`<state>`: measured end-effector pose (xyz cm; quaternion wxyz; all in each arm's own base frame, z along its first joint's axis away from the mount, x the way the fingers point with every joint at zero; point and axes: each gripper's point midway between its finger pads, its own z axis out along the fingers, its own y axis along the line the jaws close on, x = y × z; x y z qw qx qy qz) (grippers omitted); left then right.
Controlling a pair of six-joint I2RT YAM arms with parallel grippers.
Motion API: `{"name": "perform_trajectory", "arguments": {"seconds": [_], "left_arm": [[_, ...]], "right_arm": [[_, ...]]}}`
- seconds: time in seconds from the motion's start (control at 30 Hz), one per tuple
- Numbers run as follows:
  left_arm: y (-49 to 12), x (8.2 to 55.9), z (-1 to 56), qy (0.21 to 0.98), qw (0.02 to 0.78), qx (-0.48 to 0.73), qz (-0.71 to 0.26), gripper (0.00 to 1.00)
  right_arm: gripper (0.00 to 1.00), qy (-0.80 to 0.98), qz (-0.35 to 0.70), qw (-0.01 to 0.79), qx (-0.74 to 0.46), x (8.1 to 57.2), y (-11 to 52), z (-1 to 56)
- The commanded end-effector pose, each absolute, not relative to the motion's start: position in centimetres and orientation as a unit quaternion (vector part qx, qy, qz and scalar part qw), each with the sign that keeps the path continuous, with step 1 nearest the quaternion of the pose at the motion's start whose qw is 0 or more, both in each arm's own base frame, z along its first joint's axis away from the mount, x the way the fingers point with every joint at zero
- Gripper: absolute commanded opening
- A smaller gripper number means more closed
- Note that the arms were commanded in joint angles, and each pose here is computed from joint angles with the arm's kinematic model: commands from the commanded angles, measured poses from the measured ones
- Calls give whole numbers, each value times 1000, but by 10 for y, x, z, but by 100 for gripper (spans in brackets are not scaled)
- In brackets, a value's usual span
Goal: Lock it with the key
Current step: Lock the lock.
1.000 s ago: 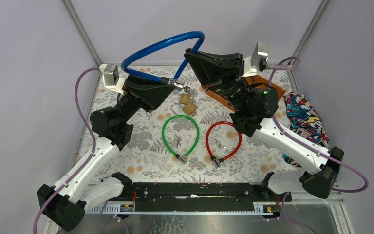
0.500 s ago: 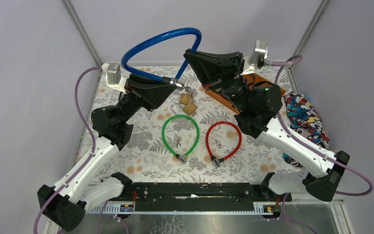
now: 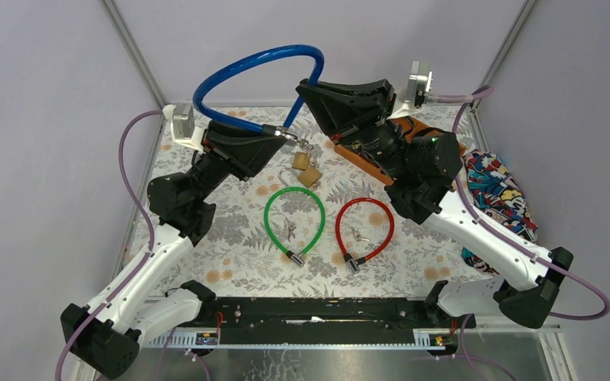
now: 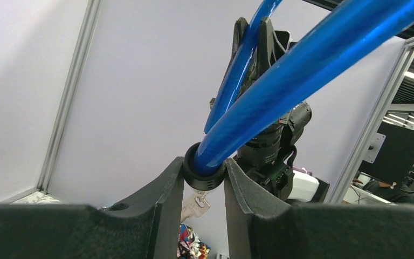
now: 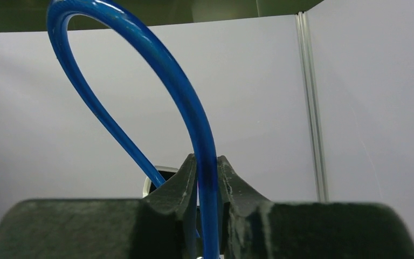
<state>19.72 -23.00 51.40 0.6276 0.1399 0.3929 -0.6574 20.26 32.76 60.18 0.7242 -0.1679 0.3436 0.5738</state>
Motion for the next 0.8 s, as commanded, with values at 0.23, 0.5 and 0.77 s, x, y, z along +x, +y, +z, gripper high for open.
{"name": "perform_trajectory", "arguments": {"seconds": [0.23, 0.5, 0.77], "left_arm": [[-202, 180, 552, 312, 693, 126, -638, 0], [-203, 179, 548, 313, 703, 140, -623, 0], [-198, 173, 547, 294, 730, 162, -595, 0]], "right_arm": [[46, 408, 554, 682, -250, 193, 354, 566], [69, 427, 541, 672, -269, 188, 350, 564], [100, 588, 510, 587, -222, 184, 313, 563]]}}
